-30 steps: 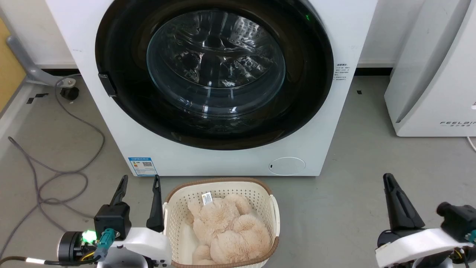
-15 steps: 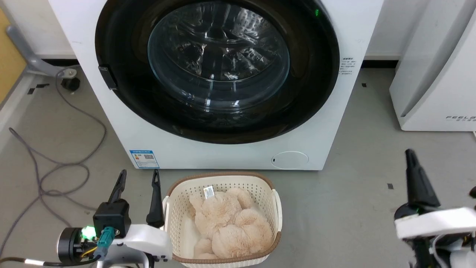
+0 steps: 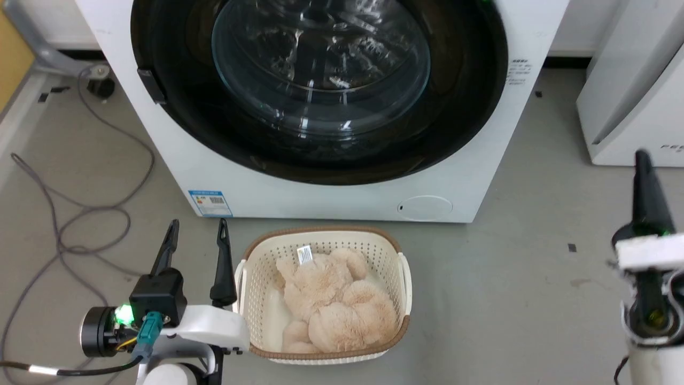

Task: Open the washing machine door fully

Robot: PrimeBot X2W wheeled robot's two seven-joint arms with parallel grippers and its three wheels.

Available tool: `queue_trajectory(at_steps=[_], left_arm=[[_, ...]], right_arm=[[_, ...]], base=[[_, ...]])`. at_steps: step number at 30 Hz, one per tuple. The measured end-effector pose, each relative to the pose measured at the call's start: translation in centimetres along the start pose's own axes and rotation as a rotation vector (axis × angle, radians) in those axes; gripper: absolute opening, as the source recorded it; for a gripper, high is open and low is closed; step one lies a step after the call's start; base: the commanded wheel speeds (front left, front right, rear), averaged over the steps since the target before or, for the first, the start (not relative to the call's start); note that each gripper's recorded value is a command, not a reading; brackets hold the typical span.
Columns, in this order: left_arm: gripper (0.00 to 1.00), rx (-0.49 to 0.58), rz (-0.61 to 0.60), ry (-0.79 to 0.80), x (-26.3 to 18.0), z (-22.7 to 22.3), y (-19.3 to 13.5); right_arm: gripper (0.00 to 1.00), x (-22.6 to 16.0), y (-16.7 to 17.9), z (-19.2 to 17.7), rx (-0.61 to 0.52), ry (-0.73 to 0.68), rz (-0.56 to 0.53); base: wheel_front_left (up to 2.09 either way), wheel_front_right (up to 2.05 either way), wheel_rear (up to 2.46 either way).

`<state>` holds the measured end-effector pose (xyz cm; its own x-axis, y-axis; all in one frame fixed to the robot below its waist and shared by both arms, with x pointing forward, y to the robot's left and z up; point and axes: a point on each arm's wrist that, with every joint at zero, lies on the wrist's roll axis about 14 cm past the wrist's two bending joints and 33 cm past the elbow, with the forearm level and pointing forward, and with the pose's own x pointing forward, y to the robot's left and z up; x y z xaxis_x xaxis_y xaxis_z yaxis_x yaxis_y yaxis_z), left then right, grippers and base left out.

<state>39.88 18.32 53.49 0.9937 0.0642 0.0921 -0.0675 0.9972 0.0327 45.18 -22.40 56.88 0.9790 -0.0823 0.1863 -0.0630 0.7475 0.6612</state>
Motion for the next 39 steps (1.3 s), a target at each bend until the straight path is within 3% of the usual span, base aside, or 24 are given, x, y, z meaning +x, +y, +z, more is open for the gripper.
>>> queue_trajectory(at_steps=[11, 39], left_arm=[[1.0, 0.008, 0.023, -0.015, 1.6, -0.3, 0.4], [1.0, 0.01, 0.109, -0.007, 3.8, -2.5, 1.9]], right_arm=[[0.0, 6.3, 0.1, 0.4, 0.061, -0.019, 0.011], [0.0, 18.4, 3.6, -5.8, 0.097, 0.129, 0.074]], base=[[0.0, 0.0, 0.0], [0.0, 0.0, 0.0]])
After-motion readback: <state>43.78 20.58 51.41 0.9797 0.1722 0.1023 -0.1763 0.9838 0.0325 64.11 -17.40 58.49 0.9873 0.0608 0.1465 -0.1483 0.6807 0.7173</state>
